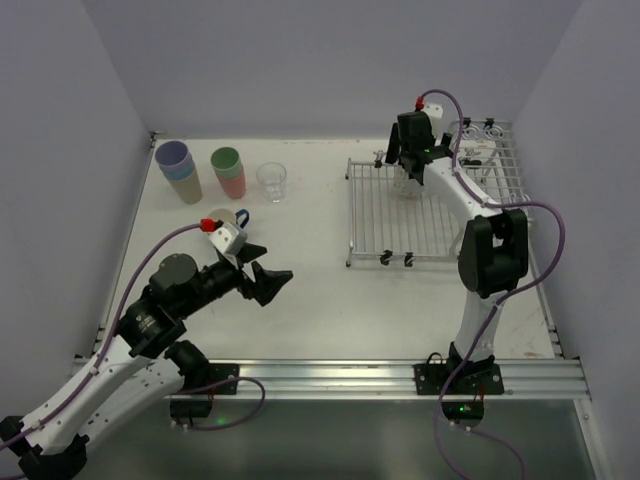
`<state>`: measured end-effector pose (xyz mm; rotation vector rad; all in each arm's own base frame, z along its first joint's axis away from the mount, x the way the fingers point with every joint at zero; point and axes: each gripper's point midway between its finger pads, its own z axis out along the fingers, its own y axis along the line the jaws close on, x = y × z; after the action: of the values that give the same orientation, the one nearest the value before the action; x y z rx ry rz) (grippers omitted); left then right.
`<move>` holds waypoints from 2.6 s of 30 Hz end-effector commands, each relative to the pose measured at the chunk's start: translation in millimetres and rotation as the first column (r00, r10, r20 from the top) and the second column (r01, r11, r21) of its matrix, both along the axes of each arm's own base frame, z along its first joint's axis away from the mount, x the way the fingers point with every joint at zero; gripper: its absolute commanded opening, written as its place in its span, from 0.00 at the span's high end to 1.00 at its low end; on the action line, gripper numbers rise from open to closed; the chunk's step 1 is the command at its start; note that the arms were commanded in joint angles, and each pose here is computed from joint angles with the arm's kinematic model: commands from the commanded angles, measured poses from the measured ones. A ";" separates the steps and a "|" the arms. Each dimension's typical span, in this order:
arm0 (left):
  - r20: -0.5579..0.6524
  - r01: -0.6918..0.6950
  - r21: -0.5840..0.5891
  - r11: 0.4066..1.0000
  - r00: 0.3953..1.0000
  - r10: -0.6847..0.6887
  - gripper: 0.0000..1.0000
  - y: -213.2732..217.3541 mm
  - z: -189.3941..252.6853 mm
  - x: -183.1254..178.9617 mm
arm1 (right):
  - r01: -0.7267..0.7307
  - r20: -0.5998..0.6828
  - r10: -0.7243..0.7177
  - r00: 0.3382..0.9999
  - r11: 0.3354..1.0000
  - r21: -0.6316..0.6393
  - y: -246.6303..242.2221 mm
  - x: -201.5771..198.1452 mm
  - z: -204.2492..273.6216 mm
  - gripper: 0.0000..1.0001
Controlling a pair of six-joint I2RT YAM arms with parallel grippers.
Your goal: Unload the cups from the dish rack
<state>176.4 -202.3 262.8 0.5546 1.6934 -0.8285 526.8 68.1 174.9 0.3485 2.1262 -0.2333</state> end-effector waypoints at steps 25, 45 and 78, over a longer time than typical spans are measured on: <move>-0.009 -0.072 0.005 0.997 0.997 0.072 0.06 7.3 3.7 24.6 | -0.135 0.176 0.116 0.977 0.986 0.095 33.3 13.2 30.5 0.59; -0.079 0.014 -0.307 0.952 0.996 -0.040 0.10 -43.9 29.5 49.4 | -0.303 0.465 0.167 0.870 0.924 0.235 58.4 -78.0 140.1 0.61; -0.017 0.216 -0.472 0.855 0.967 -0.254 0.09 -147.8 43.6 127.6 | -0.749 0.705 0.266 0.658 0.329 0.575 124.7 -209.5 202.4 0.64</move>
<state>308.1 -345.3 261.6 0.3777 1.6042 -1.3434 333.0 180.2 309.5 0.2769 1.7521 1.0678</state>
